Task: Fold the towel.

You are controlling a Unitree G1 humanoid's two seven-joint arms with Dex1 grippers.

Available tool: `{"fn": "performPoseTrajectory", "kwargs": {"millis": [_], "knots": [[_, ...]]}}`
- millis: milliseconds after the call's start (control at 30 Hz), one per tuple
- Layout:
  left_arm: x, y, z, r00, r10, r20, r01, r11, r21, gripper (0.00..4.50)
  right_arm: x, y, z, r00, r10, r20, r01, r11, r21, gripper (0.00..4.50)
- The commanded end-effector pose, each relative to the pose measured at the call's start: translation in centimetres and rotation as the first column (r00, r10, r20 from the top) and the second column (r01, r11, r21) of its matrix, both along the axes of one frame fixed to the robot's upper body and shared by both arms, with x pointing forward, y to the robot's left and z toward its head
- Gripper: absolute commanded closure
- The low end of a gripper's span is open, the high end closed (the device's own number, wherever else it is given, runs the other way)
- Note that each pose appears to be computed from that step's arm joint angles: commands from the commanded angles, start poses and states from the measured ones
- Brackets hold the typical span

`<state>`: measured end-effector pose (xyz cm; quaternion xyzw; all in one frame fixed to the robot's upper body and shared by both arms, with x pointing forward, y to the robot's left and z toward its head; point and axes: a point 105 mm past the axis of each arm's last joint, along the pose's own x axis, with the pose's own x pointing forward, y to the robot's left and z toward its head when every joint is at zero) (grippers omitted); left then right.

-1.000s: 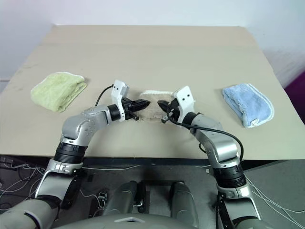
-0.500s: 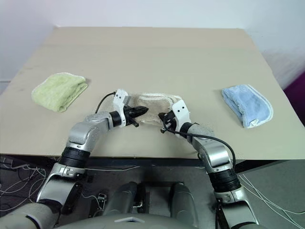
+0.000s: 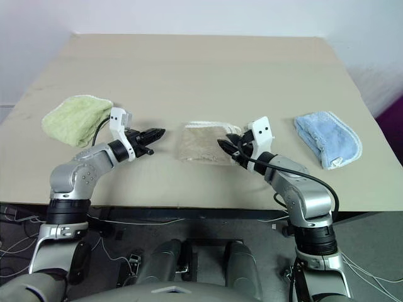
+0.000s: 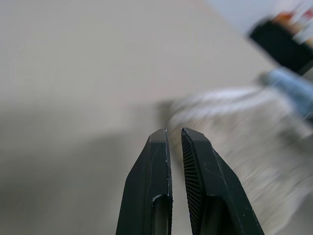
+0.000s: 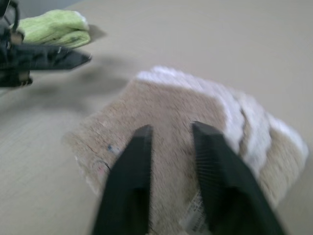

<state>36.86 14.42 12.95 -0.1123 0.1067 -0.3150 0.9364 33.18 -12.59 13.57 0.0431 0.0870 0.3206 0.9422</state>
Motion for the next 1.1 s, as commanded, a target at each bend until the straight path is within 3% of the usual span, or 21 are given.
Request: {"fn": "performPoseTrajectory", "kwargs": {"millis": [33,200,400,633,1100], "knots": [[0.1,0.0,1.6,0.994,0.011,0.108,-0.013,1.0,0.024,4.03,0.6,-1.2,0.4,0.997,-0.064,-0.05,0.068,0.994,0.09,1.66],[-0.1,-0.2,1.5,0.992,-0.004,0.127,-0.001,0.999,0.039,4.03,1.0,-2.2,0.3,0.986,-0.119,-0.118,0.138,0.976,0.169,0.06],[-1.0,-0.6,0.8,0.983,-0.093,0.16,0.075,0.99,0.12,4.03,1.5,-3.3,-1.1,0.958,-0.191,-0.215,0.231,0.957,0.177,0.06],[-1.6,-1.5,0.6,0.973,-0.157,0.169,0.136,0.982,0.129,4.03,1.2,-1.7,-2.7,0.937,-0.109,-0.332,0.192,0.955,0.228,0.06],[-3.0,-1.9,0.3,0.959,-0.232,0.163,0.212,0.968,0.131,4.03,1.3,2.5,-2.0,0.895,0.081,-0.438,0.091,0.929,0.359,0.06]]}}
